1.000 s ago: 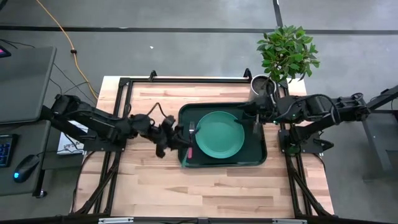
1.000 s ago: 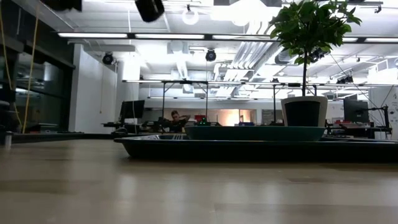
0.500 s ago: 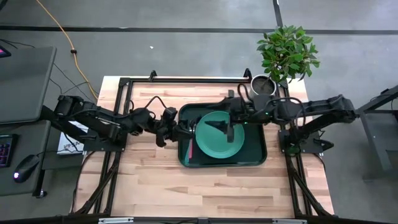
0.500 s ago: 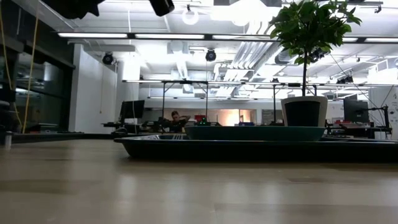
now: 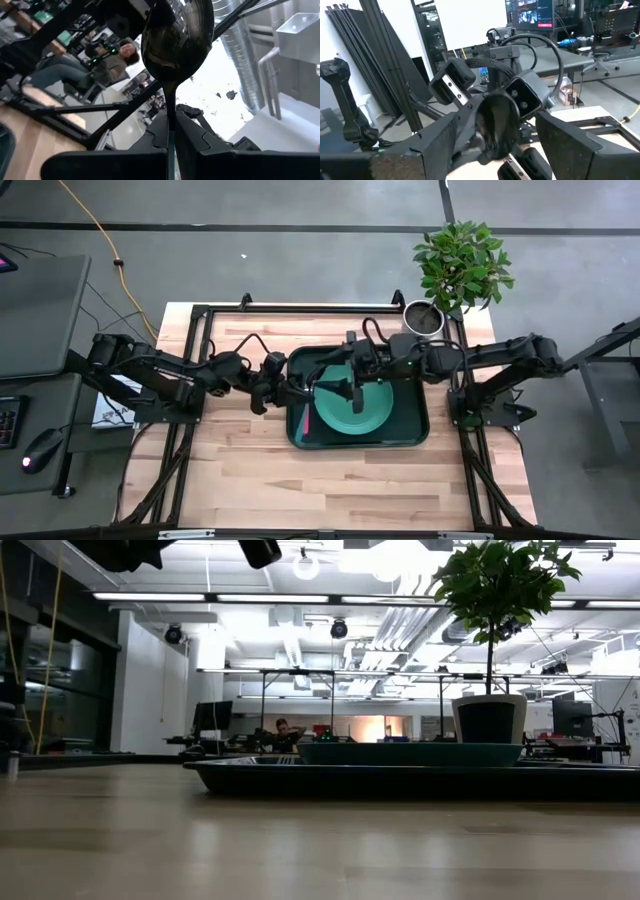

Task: Pick and place plate/cup/fork/spoon on tray
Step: Put the blue spoon on the green serving tray

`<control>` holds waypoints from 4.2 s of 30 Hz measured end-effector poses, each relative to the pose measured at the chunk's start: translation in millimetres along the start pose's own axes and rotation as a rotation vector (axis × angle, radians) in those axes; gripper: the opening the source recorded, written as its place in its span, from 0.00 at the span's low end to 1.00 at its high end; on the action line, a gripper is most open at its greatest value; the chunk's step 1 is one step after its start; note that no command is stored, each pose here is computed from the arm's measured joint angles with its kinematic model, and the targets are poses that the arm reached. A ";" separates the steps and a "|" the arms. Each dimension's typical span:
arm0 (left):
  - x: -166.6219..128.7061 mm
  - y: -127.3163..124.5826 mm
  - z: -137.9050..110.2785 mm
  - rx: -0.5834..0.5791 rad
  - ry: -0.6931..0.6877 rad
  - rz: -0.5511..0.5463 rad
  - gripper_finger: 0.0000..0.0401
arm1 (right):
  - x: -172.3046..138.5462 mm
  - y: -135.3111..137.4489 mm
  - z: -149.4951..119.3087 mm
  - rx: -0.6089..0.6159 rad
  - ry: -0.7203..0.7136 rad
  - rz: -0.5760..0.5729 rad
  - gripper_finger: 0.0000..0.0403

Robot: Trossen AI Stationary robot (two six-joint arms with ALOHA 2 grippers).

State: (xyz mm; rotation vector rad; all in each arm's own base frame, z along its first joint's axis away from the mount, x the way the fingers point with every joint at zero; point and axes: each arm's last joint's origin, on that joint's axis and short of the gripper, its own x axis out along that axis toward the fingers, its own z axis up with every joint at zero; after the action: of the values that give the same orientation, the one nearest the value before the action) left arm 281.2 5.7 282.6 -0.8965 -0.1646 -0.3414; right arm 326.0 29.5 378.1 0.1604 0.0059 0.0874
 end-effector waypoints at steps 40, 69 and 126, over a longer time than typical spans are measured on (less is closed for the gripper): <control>6.9 9.7 48.8 0.549 0.172 0.352 0.44 | -93.5 -14.3 18.8 0.052 0.302 -0.251 0.00; 47.4 19.4 40.5 0.489 0.470 0.630 0.40 | -67.7 -34.8 14.4 0.013 0.254 -0.315 0.00; -64.9 38.9 -151.6 -0.603 -0.377 0.967 0.00 | -159.4 -26.4 -130.3 0.603 0.316 -0.415 0.46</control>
State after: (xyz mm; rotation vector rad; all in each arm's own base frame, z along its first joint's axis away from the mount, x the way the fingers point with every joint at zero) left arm 234.3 -76.9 142.3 -1.5144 0.0464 0.7238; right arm 167.8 10.4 245.0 0.7416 0.3823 -0.3096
